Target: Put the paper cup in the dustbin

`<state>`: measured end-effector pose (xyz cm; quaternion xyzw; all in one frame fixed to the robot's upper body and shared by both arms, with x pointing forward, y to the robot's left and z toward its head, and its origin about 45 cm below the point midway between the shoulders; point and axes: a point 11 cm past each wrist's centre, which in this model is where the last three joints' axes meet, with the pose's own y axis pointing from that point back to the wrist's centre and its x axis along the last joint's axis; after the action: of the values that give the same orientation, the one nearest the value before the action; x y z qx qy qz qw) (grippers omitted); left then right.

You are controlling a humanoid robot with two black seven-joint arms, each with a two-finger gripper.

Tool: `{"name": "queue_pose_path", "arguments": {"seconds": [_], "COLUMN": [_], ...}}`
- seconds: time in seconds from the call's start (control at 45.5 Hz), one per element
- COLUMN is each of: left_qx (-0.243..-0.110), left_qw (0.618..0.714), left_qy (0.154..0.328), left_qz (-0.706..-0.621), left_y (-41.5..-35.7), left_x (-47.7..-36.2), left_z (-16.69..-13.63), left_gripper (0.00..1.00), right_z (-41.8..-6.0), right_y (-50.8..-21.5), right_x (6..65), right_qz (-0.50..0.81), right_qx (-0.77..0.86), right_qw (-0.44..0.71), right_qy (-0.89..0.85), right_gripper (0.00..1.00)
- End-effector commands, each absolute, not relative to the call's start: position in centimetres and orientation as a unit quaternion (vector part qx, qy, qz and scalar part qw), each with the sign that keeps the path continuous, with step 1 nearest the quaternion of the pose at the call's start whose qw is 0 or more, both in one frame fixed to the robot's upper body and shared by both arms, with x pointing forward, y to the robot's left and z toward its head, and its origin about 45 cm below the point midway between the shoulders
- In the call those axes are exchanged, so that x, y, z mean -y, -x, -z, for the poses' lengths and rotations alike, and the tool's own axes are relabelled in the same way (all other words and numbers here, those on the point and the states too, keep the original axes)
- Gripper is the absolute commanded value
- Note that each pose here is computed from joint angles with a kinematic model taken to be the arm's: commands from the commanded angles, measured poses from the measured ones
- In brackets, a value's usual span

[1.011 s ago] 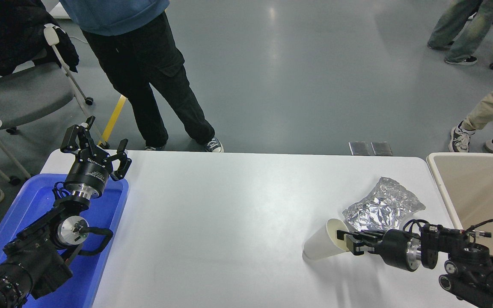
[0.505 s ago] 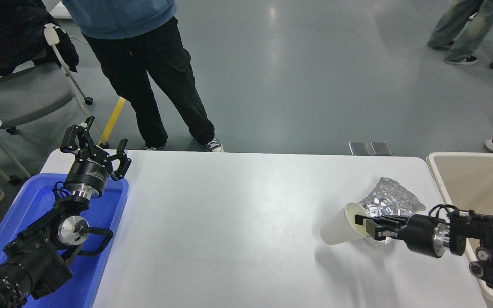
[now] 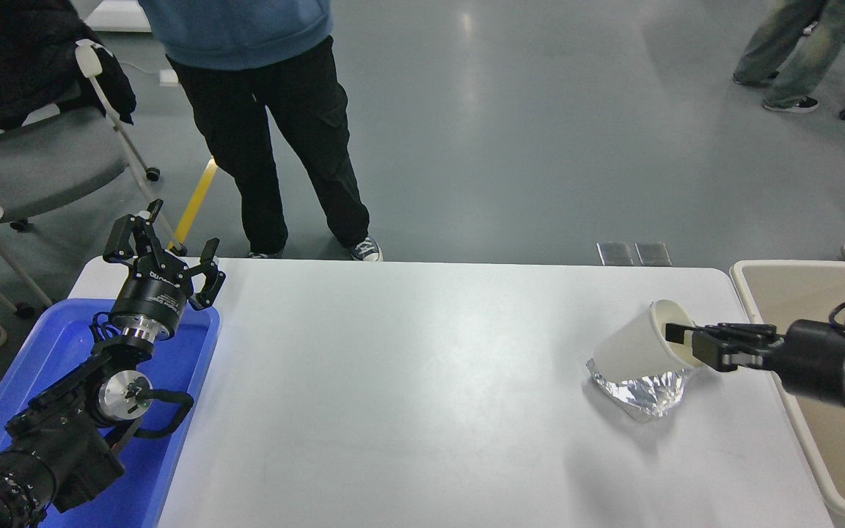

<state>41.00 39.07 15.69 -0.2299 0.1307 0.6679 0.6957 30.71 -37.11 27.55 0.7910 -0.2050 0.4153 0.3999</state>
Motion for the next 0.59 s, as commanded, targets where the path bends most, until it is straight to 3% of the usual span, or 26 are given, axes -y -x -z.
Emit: {"name": "queue_pose_path", "arguments": {"seconds": [0.0, 0.242, 0.571], "left_qx": [-0.131, -0.131, -0.131], "left_qw": [0.6957, 0.6957, 0.6957], "left_qy": [0.230, 0.230, 0.230], "left_qz": [-0.6679, -0.6679, -0.6679], "left_y": [-41.00, -41.00, -41.00], "left_x": [-39.1, -39.1, -39.1], "left_z": [-15.69, -15.69, -15.69], "left_gripper": [1.00, 1.00, 1.00], "right_z": [-31.6, -32.6, -34.2], "right_y": [-30.4, -31.7, -34.0], "right_x": [38.5, 41.5, 50.2], "right_qz": [-0.420, -0.394, -0.295], "right_qx": [0.231, 0.295, 0.490], "right_qw": [0.400, 0.406, 0.380], "right_qy": [-0.781, -0.770, -0.727], "right_gripper": [0.00, 0.00, 0.00]}}
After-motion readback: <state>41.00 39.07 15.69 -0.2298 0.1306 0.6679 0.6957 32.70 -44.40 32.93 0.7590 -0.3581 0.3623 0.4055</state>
